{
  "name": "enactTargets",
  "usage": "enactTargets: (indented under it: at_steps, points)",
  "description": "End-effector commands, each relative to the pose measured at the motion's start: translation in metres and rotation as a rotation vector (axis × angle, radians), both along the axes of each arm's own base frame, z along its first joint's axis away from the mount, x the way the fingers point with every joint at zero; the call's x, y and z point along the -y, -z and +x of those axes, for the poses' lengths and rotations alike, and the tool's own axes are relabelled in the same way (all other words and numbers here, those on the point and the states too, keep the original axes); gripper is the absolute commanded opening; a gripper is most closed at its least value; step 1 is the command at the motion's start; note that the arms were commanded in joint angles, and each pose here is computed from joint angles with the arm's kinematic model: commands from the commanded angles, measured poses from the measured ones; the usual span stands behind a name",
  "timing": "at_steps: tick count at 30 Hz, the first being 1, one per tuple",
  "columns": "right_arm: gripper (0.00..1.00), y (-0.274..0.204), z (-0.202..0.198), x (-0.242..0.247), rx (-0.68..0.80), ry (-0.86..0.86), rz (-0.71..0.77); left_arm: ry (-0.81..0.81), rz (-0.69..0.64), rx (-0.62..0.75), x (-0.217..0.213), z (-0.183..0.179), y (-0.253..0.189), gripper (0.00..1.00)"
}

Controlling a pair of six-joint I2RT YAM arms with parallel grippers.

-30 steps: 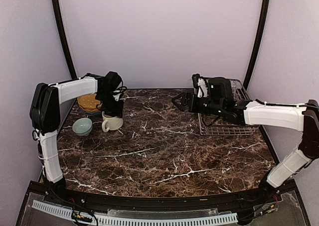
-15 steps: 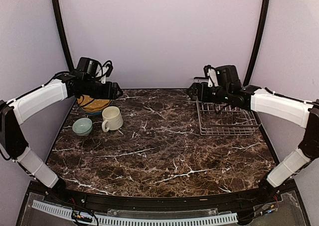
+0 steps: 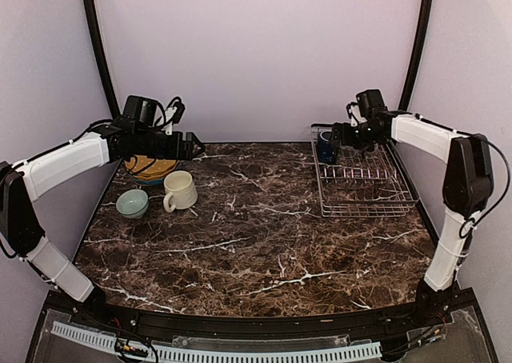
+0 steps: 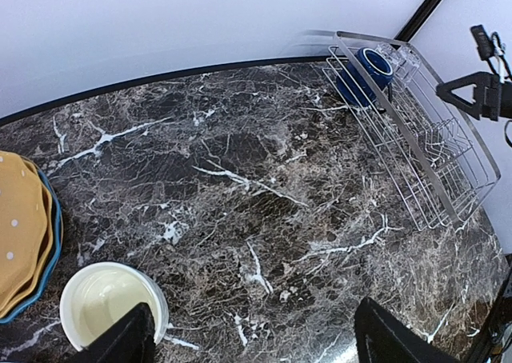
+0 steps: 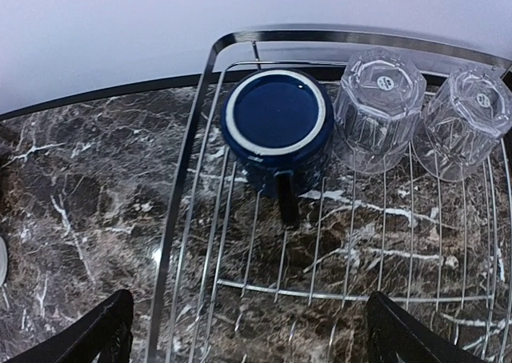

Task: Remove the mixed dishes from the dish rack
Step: Grab the cup from the dish rack.

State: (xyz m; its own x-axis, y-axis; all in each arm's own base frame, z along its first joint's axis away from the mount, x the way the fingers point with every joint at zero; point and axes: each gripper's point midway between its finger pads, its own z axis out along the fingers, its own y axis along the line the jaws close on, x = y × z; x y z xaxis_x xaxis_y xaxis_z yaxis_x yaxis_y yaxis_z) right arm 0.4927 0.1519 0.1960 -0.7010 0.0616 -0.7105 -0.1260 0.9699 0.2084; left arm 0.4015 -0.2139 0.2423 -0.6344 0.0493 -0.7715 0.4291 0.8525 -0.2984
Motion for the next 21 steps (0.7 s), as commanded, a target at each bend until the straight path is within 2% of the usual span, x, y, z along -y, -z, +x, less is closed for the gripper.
enactTargets:
  at_steps: [1,14,21]
  points:
    - [0.93,0.026,0.023,0.006,-0.098,-0.045,-0.007,0.03,-0.028,0.045,0.004,-0.006,-0.014,0.86]
    - [0.68,0.086,0.092,0.004,-0.178,-0.074,-0.005,0.061,-0.056,0.005,0.013,-0.006,-0.005,0.87]
    - [0.46,0.103,0.105,0.0,-0.197,-0.07,0.012,0.064,-0.053,-0.001,0.013,-0.006,-0.002,0.87]
